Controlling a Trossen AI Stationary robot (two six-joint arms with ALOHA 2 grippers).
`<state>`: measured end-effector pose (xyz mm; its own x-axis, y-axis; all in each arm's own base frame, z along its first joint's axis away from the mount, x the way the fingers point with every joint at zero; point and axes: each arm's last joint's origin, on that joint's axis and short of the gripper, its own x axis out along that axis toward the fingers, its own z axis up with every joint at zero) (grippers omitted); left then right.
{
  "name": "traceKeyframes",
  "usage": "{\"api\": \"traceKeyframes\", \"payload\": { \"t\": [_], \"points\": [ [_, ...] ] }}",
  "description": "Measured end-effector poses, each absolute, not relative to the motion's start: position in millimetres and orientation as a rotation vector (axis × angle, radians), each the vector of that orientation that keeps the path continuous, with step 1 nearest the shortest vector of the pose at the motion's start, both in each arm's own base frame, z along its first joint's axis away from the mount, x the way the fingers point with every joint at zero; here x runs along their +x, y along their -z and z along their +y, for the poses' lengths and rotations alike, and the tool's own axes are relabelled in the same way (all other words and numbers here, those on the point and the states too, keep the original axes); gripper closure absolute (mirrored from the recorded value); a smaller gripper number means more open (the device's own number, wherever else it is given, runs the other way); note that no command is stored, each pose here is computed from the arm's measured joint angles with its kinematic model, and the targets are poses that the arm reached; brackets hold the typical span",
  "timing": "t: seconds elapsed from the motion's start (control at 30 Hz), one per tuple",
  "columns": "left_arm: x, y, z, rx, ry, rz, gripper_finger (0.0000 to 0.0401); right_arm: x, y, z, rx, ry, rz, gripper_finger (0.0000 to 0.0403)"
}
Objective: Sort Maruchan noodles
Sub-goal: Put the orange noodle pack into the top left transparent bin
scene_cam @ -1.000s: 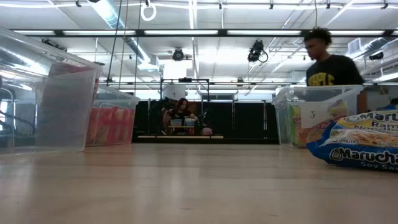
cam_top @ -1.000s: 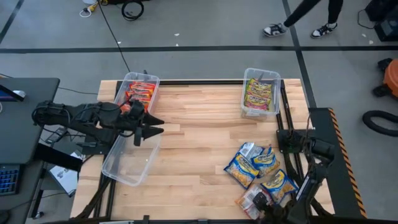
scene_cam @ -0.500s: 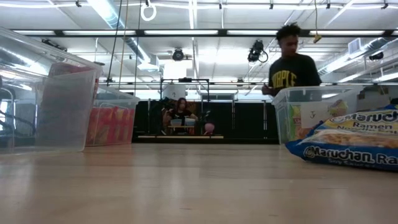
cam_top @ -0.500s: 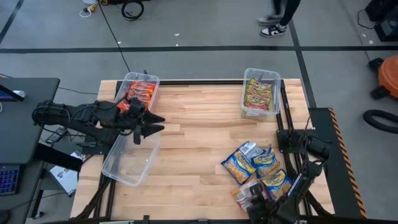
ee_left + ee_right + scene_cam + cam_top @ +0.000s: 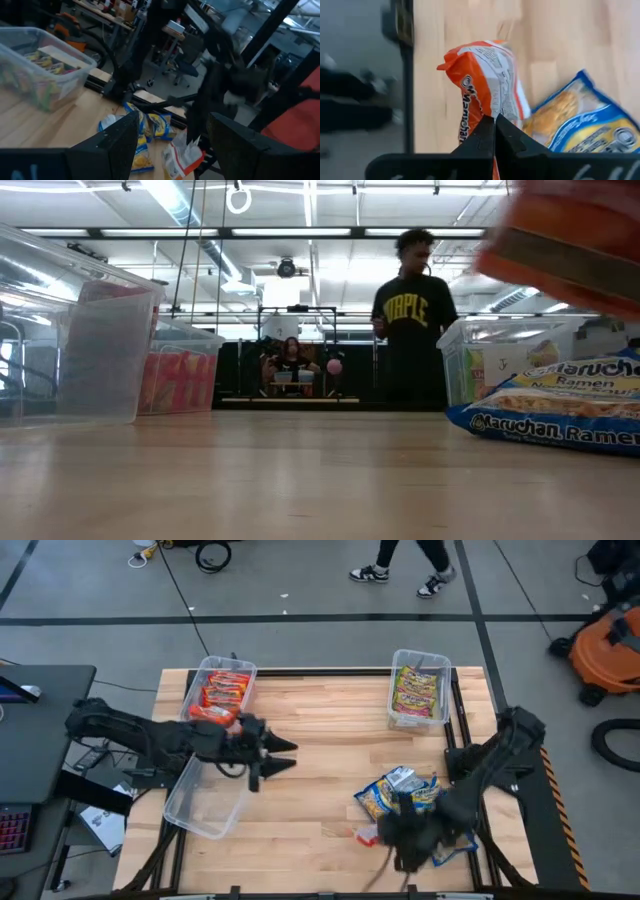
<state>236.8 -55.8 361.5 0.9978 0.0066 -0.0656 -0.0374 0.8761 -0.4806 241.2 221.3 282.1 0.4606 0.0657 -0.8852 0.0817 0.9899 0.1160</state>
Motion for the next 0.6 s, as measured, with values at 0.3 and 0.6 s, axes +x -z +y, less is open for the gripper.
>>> {"api": "traceKeyframes", "payload": {
  "t": [0.3,0.6],
  "points": [
    [278.0,-326.6,-73.0,-0.483,-0.053,0.136,0.0148,252.2,-328.2,164.0,0.34,-0.028,0.99,0.0401],
    [310.8,-333.2,-103.9,-0.28,0.007,0.224,0.0094,269.4,-323.8,132.7,0.399,0.073,1.001,0.04]
  ]
}}
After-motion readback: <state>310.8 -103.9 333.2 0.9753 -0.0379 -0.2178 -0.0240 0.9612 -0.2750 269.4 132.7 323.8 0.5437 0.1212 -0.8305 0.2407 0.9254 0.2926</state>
